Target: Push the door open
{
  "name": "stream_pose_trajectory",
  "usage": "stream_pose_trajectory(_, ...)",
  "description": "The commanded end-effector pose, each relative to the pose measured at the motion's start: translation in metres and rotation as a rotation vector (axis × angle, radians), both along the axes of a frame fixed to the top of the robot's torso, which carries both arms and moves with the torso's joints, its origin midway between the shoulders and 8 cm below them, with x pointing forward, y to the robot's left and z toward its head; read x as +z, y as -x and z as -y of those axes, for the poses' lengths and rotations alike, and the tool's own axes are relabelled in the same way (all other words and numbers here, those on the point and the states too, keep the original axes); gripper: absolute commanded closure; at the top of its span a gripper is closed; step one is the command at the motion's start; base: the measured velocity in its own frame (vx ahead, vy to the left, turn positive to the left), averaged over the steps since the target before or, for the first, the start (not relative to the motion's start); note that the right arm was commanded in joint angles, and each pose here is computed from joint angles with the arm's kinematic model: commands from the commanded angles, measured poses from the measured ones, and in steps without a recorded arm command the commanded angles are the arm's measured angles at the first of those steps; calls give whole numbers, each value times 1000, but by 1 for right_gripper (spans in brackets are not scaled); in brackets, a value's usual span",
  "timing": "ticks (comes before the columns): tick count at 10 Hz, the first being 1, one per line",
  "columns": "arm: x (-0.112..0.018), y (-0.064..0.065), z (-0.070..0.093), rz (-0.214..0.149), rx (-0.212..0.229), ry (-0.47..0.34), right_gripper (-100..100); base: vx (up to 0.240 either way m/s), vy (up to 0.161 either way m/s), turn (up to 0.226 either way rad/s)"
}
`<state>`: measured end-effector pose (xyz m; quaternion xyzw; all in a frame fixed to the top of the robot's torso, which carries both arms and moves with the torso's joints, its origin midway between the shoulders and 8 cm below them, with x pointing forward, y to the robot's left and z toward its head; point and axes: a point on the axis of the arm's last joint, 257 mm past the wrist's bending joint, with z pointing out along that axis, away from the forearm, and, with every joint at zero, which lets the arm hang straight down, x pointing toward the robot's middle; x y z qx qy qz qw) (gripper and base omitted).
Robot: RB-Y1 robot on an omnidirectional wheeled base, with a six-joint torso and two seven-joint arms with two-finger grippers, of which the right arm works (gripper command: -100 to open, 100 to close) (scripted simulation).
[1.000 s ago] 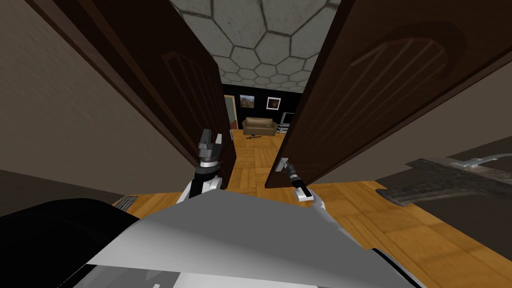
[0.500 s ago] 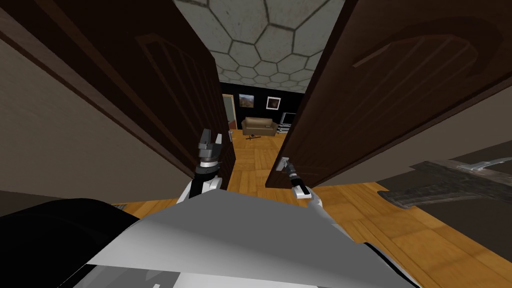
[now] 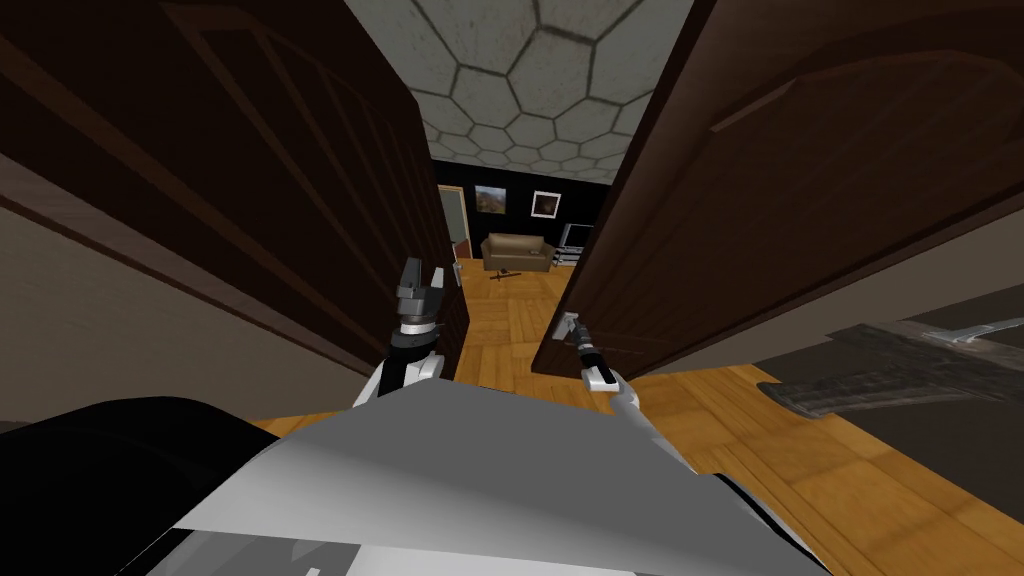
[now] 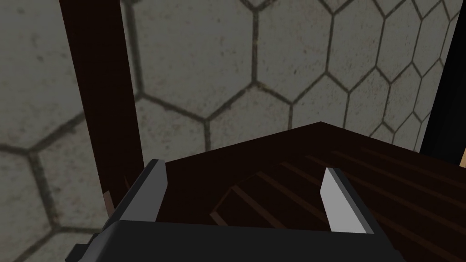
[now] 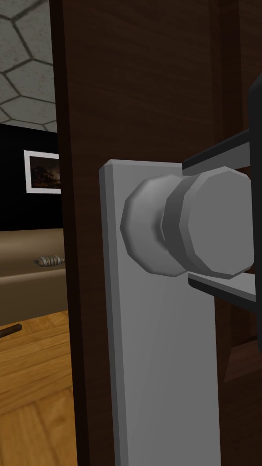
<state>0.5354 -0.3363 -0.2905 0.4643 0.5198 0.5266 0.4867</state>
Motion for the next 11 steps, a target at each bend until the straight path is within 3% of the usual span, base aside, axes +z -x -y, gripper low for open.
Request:
stream_pose_trajectory(1, 11, -6, 14, 22, -28, 11, 100, 104, 42, -23)
stream_pose_trajectory(9, 11, -22, 30, 22, -112, 13, 100, 96, 44, -54)
stream_pose_trajectory(10, 4, -17, 25, 3, -102, 8, -100, -64, 37, -17)
stream_pose_trajectory(11, 3, -17, 24, 1, -100, 7, -100, -158, 18, -18)
